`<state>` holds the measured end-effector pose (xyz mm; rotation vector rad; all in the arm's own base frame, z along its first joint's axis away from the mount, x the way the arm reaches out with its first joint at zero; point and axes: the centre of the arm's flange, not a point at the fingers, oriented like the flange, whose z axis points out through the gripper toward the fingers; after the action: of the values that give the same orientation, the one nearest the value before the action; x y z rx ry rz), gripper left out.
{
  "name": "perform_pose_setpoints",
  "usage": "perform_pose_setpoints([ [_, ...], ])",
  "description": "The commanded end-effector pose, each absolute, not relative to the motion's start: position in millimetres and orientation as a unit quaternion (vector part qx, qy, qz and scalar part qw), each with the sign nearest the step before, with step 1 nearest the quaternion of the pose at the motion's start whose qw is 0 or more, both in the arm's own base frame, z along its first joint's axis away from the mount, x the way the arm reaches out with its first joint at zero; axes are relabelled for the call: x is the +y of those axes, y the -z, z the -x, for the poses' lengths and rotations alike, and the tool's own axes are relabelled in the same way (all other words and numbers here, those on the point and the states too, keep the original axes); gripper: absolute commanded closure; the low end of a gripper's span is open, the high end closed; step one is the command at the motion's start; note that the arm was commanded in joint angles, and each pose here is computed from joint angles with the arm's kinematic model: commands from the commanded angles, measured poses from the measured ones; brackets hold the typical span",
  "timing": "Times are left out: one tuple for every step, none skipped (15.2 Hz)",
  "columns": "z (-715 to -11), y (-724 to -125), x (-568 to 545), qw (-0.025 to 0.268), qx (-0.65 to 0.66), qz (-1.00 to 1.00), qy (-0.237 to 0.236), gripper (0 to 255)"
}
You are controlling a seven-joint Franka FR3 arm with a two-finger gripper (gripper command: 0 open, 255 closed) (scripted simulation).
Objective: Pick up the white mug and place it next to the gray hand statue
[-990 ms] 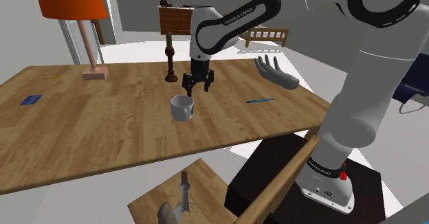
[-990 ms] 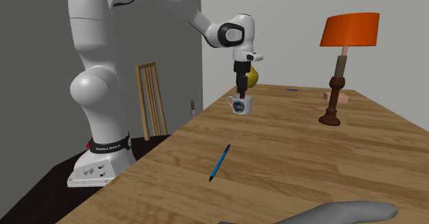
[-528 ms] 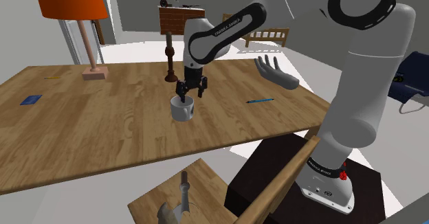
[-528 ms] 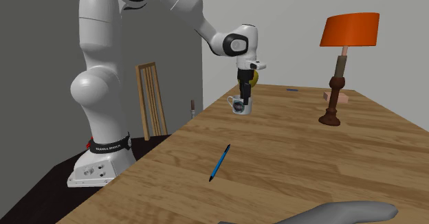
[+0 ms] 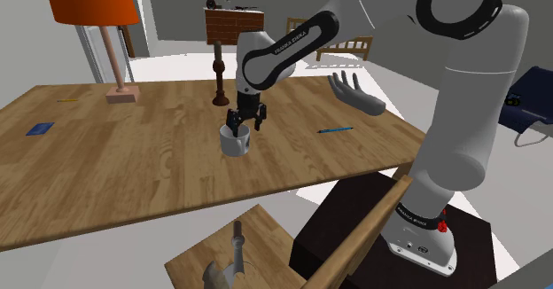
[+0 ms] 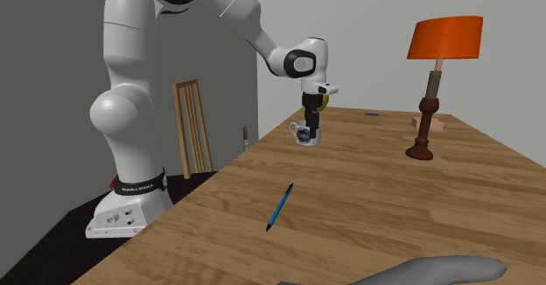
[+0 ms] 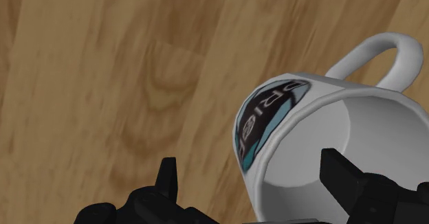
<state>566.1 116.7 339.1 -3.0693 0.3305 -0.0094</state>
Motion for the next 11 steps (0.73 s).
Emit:
perform_pose_setpoints([
  [-566.1, -339.1, 116.7, 0.027, 0.107, 0.994, 0.003, 0],
  [-566.1, -339.1, 116.7, 0.027, 0.107, 0.994, 0.003, 0],
  [-566.1, -339.1, 116.7, 0.027, 0.107, 0.994, 0.003, 255],
  [-566.1, -339.1, 116.7, 0.027, 0.107, 0.994, 0.003, 255],
  [-566.1, -339.1, 116.7, 0.027, 0.107, 0.994, 0.003, 255],
  [-566.1, -339.1, 116.7, 0.027, 0.107, 0.994, 0.003, 255],
  [-566.1, -339.1, 116.7, 0.027, 0.107, 0.994, 0.003, 255],
  [-566.1, -339.1, 116.7, 0.027, 0.107, 0.994, 0.003, 255],
  [-566.1, -339.1, 116.7, 0.027, 0.107, 0.994, 0.003, 255],
  [-566.1, -339.1, 116.7, 0.027, 0.107, 0.994, 0.003, 255],
  [-566.1, -339.1, 116.7, 0.027, 0.107, 0.994, 0.003, 255],
])
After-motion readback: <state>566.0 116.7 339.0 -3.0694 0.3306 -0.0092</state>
